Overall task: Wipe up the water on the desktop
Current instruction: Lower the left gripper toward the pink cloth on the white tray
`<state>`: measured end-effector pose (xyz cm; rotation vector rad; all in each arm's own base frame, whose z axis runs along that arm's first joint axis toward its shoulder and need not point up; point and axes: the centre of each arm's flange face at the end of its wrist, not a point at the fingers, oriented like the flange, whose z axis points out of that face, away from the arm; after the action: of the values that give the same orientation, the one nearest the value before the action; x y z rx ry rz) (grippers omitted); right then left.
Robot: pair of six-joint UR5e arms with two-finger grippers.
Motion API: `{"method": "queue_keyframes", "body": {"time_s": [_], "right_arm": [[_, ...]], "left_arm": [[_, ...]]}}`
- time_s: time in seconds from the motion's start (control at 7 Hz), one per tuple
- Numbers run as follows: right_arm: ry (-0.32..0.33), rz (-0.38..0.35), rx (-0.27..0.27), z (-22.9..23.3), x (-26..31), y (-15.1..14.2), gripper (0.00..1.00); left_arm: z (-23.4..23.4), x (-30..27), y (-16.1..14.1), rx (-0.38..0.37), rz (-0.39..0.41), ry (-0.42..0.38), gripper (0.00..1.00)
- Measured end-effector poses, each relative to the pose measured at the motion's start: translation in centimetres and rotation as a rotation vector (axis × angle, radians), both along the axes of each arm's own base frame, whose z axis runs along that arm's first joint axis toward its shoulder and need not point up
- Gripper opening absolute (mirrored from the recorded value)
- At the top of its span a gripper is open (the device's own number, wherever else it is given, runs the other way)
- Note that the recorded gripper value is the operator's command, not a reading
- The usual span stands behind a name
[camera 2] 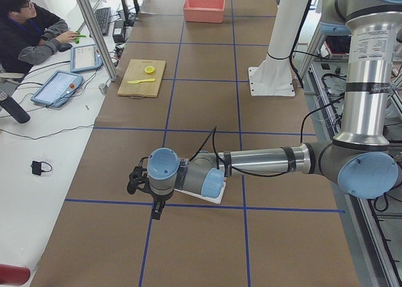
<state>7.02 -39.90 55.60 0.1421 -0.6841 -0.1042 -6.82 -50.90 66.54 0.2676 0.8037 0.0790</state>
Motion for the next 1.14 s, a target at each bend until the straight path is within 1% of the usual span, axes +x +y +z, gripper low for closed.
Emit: {"method": "queue_keyframes", "body": {"time_s": [0.29,0.57,0.86,1.0,1.14], "right_arm": [[0.0,0.002,0.0,-0.1,0.0,-0.1,1.0],[-0.001,0.003,0.006,-0.4,0.0,-0.2,1.0],[-0.002,0.005,0.021,-0.8,0.0,-0.5,1.0],[-0.002,0.007,0.034,-0.9,0.0,-0.6,1.0],[-0.003,0.008,0.04,-0.9,0.0,-0.7,1.0]], "left_arm": [[-0.6,0.0,-0.5,0.065,-0.003,-0.002,0.99],[-1.8,0.0,-0.7,0.164,-0.009,-0.001,0.98],[-4.3,0.9,-2.4,0.252,0.0,0.004,0.99],[-5.0,1.6,-2.8,0.255,-0.004,0.018,0.99],[-5.2,2.6,-2.8,0.226,-0.01,0.044,0.99]]}}
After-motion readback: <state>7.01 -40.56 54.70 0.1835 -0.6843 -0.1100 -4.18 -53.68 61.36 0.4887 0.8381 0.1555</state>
